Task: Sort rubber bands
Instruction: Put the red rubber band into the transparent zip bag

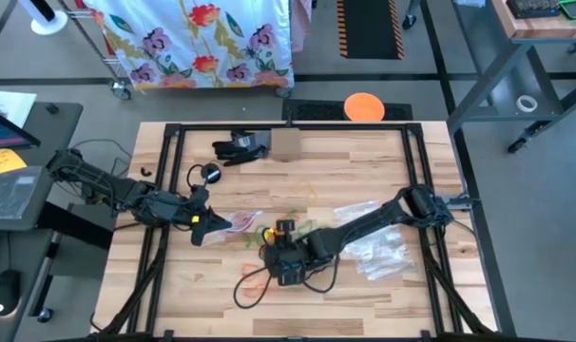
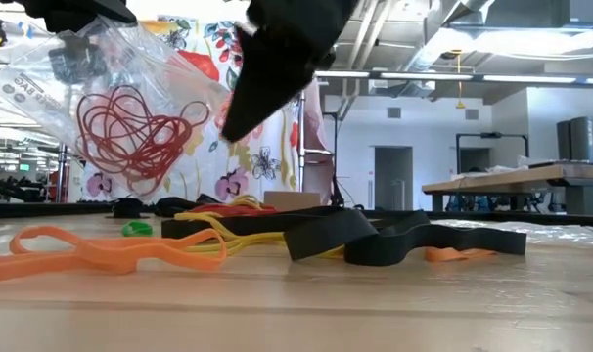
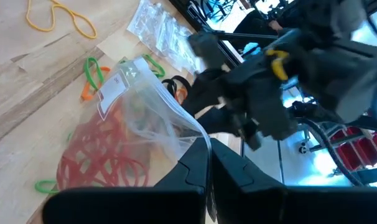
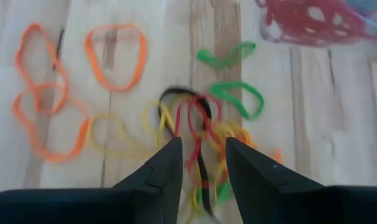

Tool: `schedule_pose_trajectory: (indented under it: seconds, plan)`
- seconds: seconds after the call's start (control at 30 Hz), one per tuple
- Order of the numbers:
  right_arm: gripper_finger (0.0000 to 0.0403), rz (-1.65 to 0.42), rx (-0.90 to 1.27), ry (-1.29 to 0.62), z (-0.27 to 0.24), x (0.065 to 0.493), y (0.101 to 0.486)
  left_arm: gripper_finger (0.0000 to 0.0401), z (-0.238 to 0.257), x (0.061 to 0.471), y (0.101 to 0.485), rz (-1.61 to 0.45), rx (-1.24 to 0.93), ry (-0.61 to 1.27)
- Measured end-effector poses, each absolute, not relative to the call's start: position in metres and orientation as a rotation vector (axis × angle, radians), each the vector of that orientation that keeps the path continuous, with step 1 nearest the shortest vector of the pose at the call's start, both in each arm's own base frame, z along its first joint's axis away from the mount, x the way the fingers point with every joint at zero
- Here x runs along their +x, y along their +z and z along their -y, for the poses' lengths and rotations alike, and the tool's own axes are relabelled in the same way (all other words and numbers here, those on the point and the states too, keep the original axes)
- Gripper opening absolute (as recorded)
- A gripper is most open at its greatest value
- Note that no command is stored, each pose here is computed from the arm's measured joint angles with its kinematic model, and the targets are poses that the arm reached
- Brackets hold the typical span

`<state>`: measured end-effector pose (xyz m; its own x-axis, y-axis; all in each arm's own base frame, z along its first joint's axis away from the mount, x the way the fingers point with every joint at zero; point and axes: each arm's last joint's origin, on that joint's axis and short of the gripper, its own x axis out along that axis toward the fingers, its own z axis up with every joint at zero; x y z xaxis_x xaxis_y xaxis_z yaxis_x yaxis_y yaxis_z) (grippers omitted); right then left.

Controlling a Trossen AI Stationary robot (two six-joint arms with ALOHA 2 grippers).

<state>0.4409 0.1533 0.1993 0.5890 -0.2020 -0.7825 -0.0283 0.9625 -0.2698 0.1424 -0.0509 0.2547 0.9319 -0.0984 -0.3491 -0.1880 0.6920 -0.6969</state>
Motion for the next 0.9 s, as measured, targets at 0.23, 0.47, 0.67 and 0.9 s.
schedule_pose_trajectory:
  seconds: [0.23,0.47,0.67,0.9]
  plan:
    - [0.0118,-0.978,-0.192,-0.125,-0.134,0.438,0.170,0.0000,0.051,0.142,0.255,-0.380,-0.812,0.049]
    - [0.0118,-0.984,-0.124,-0.084,-0.128,0.436,0.153,0.0000,0.051,0.142,0.255,-0.379,-0.816,0.050]
    - [0.0078,-0.979,-0.116,-0.085,-0.128,0.436,0.153,0.0000,0.051,0.142,0.255,-0.377,-0.827,0.056]
    - [0.0005,-1.016,-0.034,-0.034,-0.128,0.438,0.143,0.0000,0.051,0.142,0.255,-0.375,-0.829,0.057]
